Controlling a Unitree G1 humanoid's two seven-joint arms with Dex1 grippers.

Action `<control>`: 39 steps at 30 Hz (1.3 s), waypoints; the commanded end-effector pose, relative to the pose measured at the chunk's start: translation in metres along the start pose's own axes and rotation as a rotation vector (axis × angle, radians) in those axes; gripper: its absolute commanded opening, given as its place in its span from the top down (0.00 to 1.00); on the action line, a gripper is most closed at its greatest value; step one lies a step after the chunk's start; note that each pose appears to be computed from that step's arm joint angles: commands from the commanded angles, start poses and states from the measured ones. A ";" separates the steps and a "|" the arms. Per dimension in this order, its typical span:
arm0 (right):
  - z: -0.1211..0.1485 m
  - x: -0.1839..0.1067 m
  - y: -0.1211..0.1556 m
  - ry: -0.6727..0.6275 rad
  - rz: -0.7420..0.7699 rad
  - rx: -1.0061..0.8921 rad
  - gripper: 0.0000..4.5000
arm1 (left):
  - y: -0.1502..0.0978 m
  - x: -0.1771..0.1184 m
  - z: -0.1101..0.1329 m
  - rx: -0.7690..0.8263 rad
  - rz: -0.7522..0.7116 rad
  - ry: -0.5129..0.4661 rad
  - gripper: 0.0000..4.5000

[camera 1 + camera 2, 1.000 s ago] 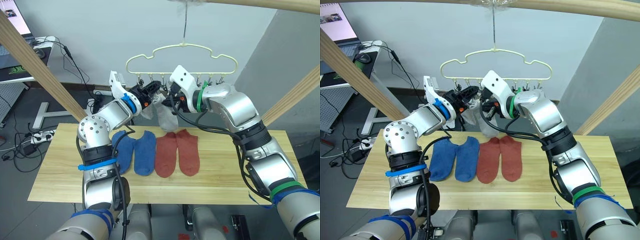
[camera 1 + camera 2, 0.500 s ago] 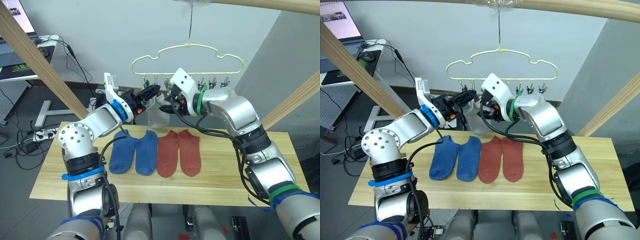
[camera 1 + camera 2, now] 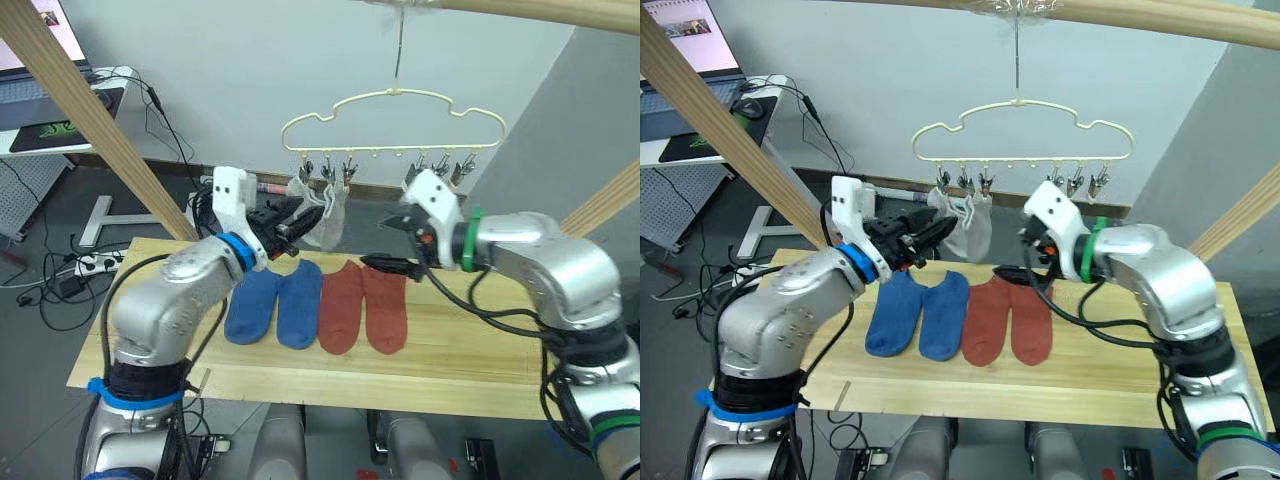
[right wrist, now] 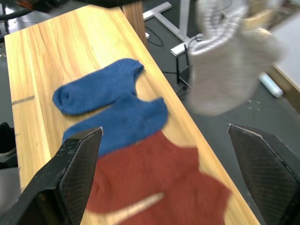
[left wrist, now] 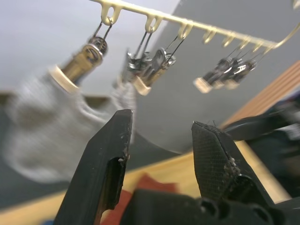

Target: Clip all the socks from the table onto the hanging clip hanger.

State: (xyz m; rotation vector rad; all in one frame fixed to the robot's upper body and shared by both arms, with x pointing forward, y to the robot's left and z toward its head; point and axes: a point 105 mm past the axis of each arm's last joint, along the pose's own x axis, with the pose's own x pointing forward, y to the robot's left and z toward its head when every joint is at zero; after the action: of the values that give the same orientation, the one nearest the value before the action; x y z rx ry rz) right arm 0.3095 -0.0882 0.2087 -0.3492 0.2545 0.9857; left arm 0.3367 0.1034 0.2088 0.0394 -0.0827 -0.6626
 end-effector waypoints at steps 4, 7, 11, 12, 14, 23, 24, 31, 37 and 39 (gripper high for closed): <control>0.020 -0.055 0.002 -0.144 -0.045 0.049 0.01 | -0.010 0.009 0.010 0.193 0.057 -0.154 0.49; 0.025 -0.079 -0.001 -0.191 -0.080 0.082 0.01 | -0.016 0.014 0.006 0.219 0.078 -0.177 0.49; 0.029 -0.097 -0.003 -0.206 -0.107 0.091 0.01 | -0.025 0.021 0.002 0.219 0.084 -0.199 0.49; 0.030 -0.100 -0.004 -0.207 -0.116 0.090 0.01 | -0.028 0.023 0.001 0.219 0.087 -0.203 0.49; 0.031 -0.103 -0.005 -0.201 -0.129 0.091 0.01 | -0.029 0.028 -0.002 0.219 0.110 -0.206 0.49; 0.031 -0.107 -0.004 -0.179 -0.155 0.091 0.01 | -0.026 0.054 -0.007 0.193 0.221 -0.207 0.49; 0.031 -0.107 -0.004 -0.178 -0.159 0.093 0.01 | -0.024 0.056 -0.007 0.192 0.232 -0.209 0.49; 0.030 -0.111 -0.001 -0.177 -0.184 0.105 0.01 | -0.019 0.070 -0.007 0.161 0.272 -0.208 0.49; 0.026 -0.113 0.001 -0.177 -0.205 0.123 0.01 | -0.015 0.080 0.000 0.147 0.293 -0.227 0.49; 0.024 -0.114 0.002 -0.177 -0.213 0.130 0.01 | -0.011 0.082 0.004 0.144 0.311 -0.241 0.49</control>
State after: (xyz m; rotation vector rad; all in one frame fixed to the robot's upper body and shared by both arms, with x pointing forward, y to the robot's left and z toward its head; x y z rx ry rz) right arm 0.2545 -0.1626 0.2642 -0.1405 0.1556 0.7988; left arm 0.3957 0.0459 0.1989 0.0861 -0.2897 -0.3569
